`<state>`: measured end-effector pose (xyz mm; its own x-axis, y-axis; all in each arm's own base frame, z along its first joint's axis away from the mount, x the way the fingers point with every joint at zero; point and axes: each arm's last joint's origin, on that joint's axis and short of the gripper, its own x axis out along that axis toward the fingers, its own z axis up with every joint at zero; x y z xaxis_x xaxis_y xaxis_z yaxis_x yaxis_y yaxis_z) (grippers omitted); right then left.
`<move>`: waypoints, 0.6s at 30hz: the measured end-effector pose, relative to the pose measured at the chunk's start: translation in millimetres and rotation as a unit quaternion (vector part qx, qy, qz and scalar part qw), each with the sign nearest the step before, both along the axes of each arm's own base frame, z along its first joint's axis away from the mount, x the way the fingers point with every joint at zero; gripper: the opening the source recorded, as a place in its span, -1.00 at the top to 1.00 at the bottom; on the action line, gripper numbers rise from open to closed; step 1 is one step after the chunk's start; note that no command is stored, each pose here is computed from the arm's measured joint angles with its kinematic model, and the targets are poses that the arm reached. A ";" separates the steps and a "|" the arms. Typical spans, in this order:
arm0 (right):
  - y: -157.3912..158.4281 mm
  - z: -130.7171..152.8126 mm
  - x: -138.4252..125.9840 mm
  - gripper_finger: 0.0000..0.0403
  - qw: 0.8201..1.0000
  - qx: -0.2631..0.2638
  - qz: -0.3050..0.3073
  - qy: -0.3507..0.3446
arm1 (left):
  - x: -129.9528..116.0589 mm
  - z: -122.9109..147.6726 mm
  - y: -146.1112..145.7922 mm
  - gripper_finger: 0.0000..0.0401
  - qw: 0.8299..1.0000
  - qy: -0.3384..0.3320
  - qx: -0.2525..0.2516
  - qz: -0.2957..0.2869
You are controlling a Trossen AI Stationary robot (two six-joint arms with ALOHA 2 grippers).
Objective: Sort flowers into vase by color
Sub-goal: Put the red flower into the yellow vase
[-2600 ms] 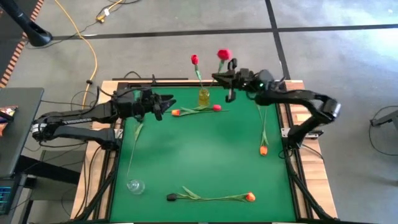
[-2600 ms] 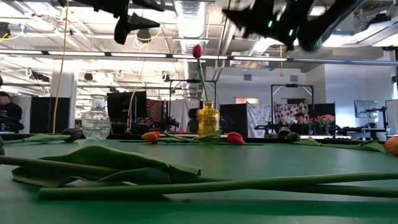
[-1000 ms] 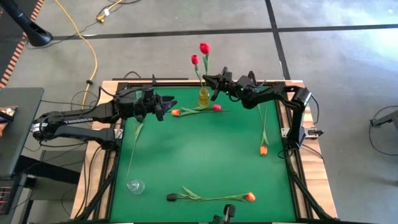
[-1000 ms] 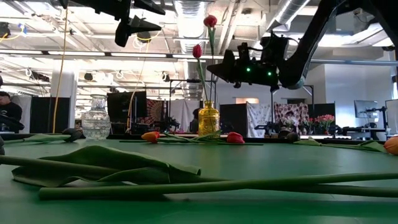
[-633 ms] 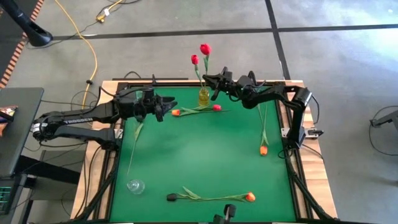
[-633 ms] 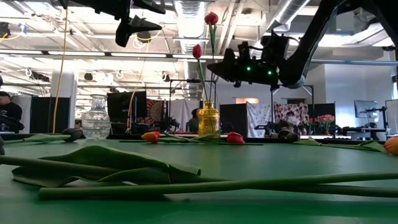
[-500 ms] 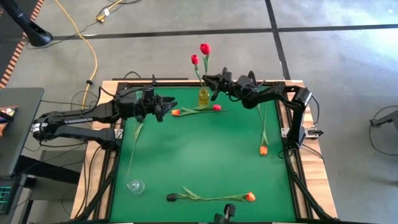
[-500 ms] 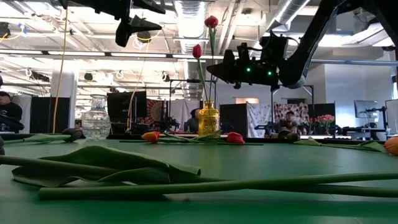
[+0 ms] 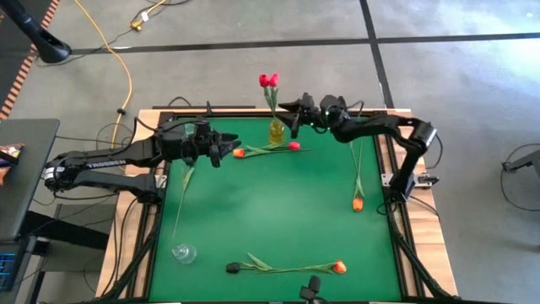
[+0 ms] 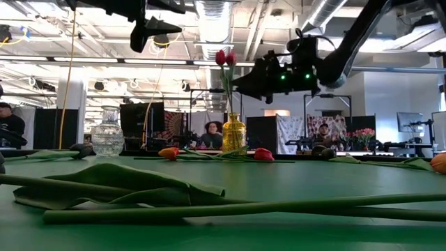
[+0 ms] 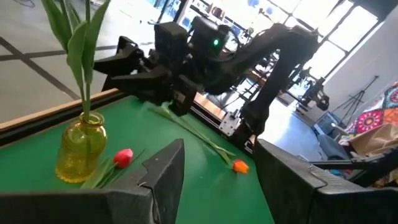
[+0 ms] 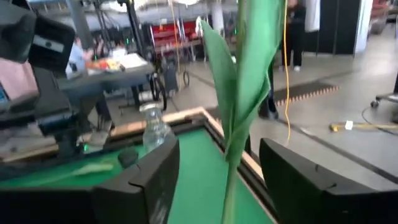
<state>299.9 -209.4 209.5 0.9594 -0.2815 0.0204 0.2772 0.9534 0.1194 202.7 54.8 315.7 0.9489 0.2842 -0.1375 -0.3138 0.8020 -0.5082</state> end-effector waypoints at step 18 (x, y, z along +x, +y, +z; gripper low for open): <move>70.6 54.3 -32.7 -0.28 0.981 -0.009 0.087 0.174 | 16.6 -32.3 5.0 0.10 0.985 0.145 0.089 -0.027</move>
<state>267.2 -138.8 263.7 0.9425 -0.1155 -0.3136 0.1313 0.9909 0.0295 219.4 59.8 283.4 0.8917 0.2776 -0.3574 -0.3789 0.8898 -0.2542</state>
